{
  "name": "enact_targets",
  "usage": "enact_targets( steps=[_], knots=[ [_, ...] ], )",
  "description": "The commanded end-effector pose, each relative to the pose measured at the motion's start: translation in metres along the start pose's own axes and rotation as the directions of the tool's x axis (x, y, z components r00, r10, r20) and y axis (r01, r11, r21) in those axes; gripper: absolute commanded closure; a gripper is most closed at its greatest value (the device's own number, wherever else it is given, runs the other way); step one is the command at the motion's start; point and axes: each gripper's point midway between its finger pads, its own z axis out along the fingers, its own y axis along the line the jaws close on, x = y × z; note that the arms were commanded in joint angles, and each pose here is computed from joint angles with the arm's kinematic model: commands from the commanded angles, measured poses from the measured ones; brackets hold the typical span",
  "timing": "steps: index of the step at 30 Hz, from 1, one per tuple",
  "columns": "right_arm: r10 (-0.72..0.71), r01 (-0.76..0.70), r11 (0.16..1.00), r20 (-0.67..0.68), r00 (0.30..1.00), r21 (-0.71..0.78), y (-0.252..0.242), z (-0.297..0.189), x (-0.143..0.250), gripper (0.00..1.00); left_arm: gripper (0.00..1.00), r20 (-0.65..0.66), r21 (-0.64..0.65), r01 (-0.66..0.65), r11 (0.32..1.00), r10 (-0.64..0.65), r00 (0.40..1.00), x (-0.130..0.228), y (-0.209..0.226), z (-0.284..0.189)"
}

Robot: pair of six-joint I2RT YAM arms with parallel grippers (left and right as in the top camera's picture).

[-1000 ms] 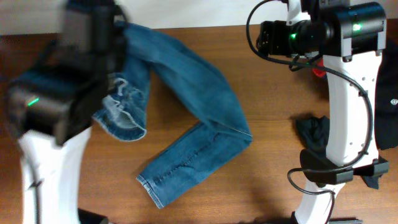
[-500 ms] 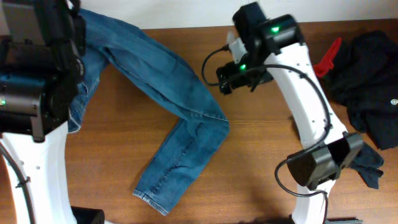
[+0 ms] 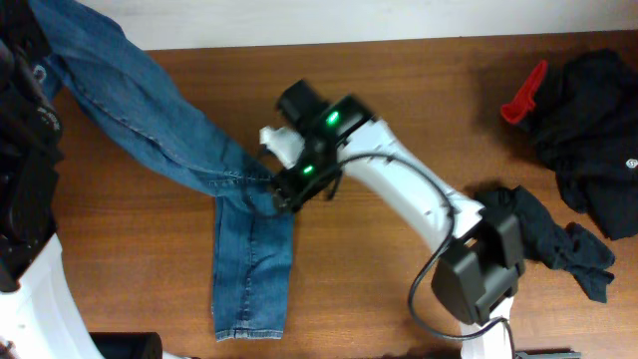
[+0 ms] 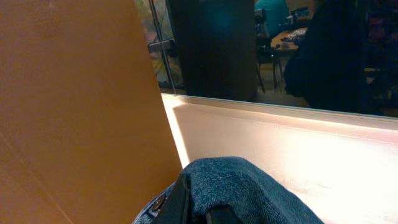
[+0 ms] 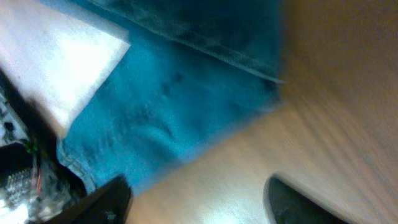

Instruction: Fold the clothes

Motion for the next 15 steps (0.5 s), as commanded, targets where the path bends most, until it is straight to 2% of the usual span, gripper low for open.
enact_targets(
  steps=[1, 3, 6, 7, 10, 15],
  knots=[
    [0.042, -0.039, 0.998, 0.05, 0.998, -0.052, 0.029, 0.047, -0.006, 0.52, 1.0, 0.062, -0.014, 0.072, 0.997, -0.071, 0.996, -0.018, 0.014, -0.011],
    [-0.032, 0.046, 0.992, 0.118, 0.992, -0.119, 0.055, 0.069, -0.015, 0.55, 1.0, 0.063, -0.004, 0.071, 0.997, -0.071, 0.995, -0.018, 0.012, -0.011],
    [-0.109, 0.129, 0.987, 0.193, 0.975, -0.093, 0.069, 0.092, -0.022, 0.71, 1.0, 0.064, 0.004, 0.071, 0.997, -0.071, 0.995, -0.018, 0.011, -0.012],
    [-0.09, 0.099, 0.995, 0.206, 0.975, -0.033, 0.06, 0.1, -0.022, 0.77, 1.0, 0.065, 0.004, 0.072, 0.997, -0.072, 0.995, -0.019, 0.011, -0.012],
    [-0.014, 0.005, 0.999, 0.213, 0.977, 0.044, 0.036, 0.116, -0.02, 0.86, 1.0, 0.07, 0.004, 0.076, 0.997, -0.076, 0.995, -0.02, 0.013, -0.015],
    [0.062, -0.075, 0.995, 0.171, 0.983, 0.073, 0.005, 0.147, -0.01, 0.86, 1.0, 0.074, 0.003, 0.079, 0.997, -0.079, 0.994, -0.021, 0.015, -0.016]
  ],
)
